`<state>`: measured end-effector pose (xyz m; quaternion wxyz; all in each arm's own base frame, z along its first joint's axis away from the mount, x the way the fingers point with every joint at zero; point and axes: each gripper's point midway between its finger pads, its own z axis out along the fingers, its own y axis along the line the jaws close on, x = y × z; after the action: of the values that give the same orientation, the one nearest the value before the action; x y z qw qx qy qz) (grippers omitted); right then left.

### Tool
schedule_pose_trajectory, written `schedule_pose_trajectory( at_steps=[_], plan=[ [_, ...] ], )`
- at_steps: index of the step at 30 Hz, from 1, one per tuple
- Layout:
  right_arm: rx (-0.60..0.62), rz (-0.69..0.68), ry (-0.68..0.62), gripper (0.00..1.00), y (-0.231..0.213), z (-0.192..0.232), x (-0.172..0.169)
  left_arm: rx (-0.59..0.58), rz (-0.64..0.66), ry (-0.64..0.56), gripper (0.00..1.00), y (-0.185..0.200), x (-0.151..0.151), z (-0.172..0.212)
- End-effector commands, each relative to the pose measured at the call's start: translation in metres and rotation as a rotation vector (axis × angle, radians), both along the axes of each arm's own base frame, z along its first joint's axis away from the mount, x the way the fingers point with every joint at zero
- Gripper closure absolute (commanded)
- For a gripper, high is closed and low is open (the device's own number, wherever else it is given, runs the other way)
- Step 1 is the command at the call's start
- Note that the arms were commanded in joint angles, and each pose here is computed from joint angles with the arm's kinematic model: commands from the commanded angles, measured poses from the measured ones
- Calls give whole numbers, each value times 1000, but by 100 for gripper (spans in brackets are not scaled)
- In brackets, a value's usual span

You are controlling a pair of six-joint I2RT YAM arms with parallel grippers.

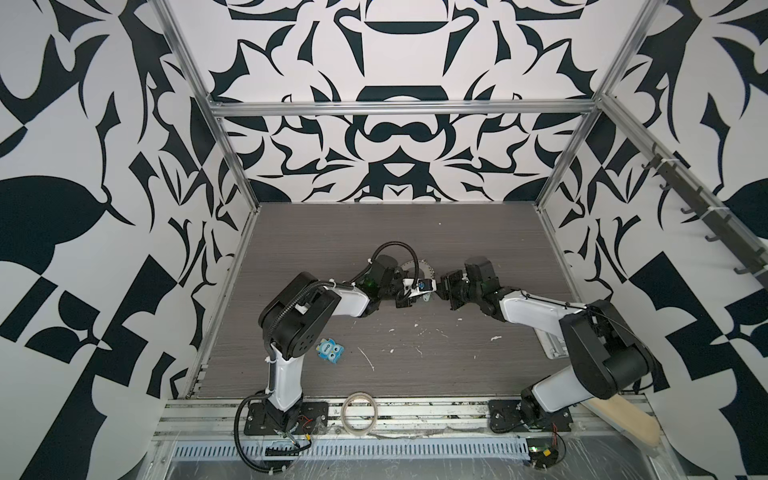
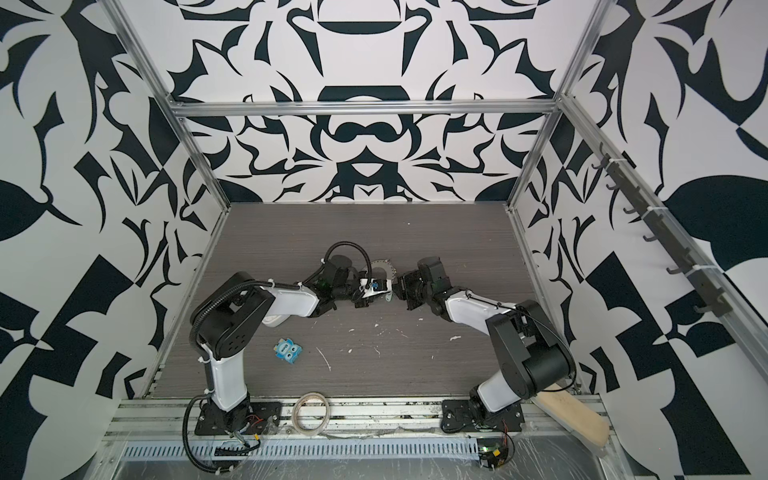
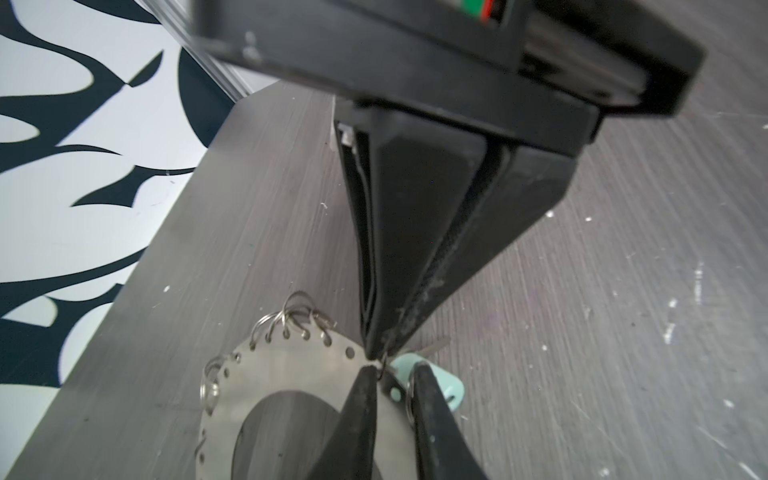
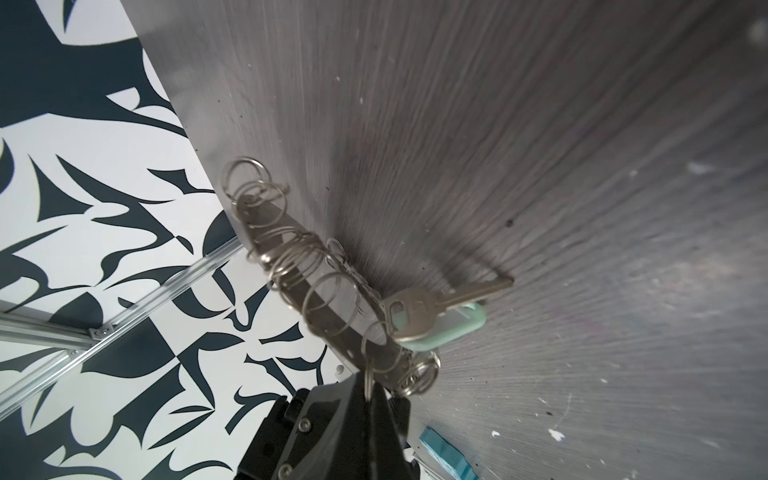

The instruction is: Remove the keys from the keyring

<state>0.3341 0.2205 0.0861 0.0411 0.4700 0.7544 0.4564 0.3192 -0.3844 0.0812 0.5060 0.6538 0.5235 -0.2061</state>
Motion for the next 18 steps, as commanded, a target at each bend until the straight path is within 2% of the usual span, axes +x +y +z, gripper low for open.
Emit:
schedule_pose_trajectory(
  at_steps=[1, 10, 18],
  plan=[
    [83, 5, -77, 100, 10, 28, 11, 18, 41, -85, 80, 5, 13, -9],
    [85, 12, -60, 100, 11, 25, 9, -28, 108, -225, 85, 5, 32, 1],
    [96, 9, -59, 100, 13, 24, 12, -106, 119, -269, 85, 6, 30, 18]
  ],
)
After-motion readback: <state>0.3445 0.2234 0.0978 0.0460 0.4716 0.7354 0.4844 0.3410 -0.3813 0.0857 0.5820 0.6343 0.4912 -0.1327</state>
